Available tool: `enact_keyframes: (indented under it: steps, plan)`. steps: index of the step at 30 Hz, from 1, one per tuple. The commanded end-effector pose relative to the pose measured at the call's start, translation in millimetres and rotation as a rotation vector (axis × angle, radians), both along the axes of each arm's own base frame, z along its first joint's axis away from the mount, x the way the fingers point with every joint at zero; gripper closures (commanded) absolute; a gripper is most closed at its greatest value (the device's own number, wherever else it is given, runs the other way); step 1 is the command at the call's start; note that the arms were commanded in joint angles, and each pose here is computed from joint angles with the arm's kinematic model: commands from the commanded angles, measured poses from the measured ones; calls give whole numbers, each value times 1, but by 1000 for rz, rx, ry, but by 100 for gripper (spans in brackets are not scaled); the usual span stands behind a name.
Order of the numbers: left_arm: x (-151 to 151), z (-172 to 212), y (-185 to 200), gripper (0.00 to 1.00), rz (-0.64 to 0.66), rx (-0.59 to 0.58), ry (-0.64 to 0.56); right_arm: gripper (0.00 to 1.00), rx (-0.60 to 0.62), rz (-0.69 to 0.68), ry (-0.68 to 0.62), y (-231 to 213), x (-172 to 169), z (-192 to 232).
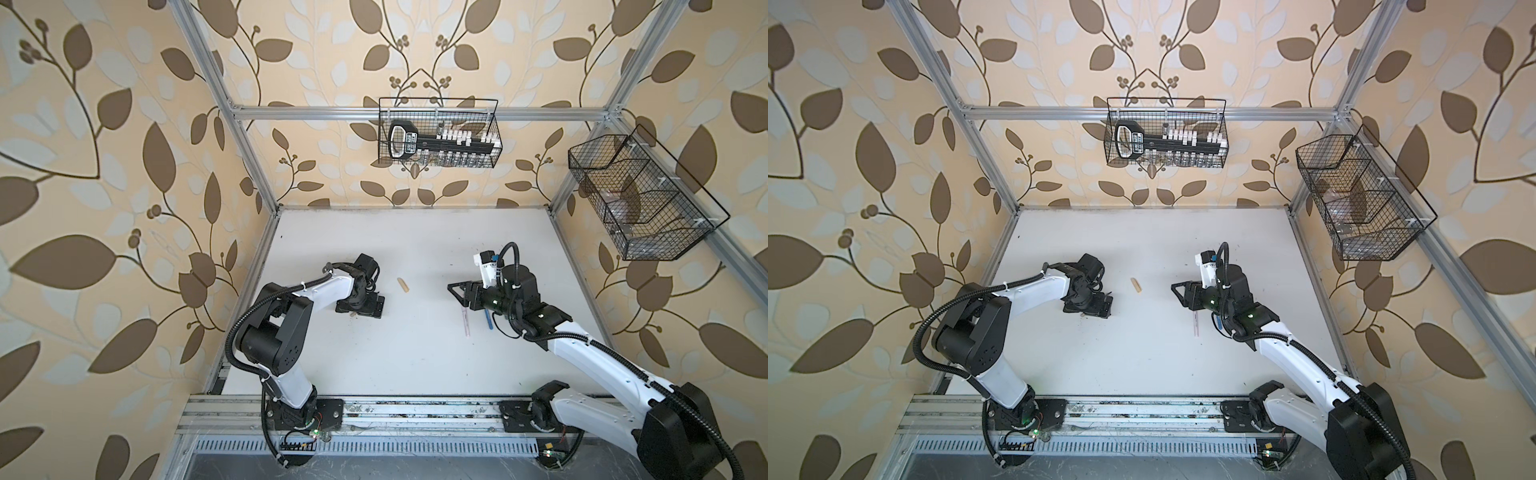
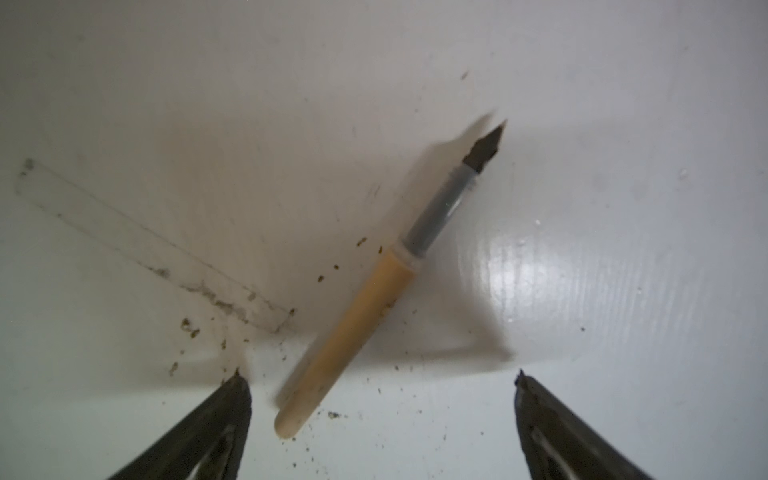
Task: Insert the pens into the pen caps
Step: 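Move the left gripper down over the beige pen while the right gripper withdraws, then close the left gripper on the beige pen's back end and lift it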
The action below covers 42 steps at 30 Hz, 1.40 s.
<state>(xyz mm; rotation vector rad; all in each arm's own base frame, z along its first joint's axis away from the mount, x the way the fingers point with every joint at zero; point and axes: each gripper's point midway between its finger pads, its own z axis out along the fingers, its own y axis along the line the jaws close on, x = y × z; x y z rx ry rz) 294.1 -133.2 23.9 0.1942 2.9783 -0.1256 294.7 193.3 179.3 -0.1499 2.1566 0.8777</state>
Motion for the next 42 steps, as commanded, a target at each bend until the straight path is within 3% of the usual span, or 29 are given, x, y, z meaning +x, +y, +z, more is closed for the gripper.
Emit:
enact_keyframes:
  steps: [1, 10, 19, 34, 42]
  plan:
    - [5, 6, -6, 2, -25, -19, 18, 41, 21, 35, 0, 7, -2, 1]
    - [-13, -2, -11, 15, -9, -70, 70, 41, -4, 82, -31, 16, -2, -2]
    - [-31, -6, -10, 28, -27, -4, 98, 41, 3, 107, -88, 19, -2, 10]
    - [-36, -1, -17, 57, -57, 7, 70, 39, -37, 99, -169, 19, -2, 32]
    - [-33, -5, -20, 78, -66, -4, 70, 38, -22, 78, -124, 19, -1, 28]
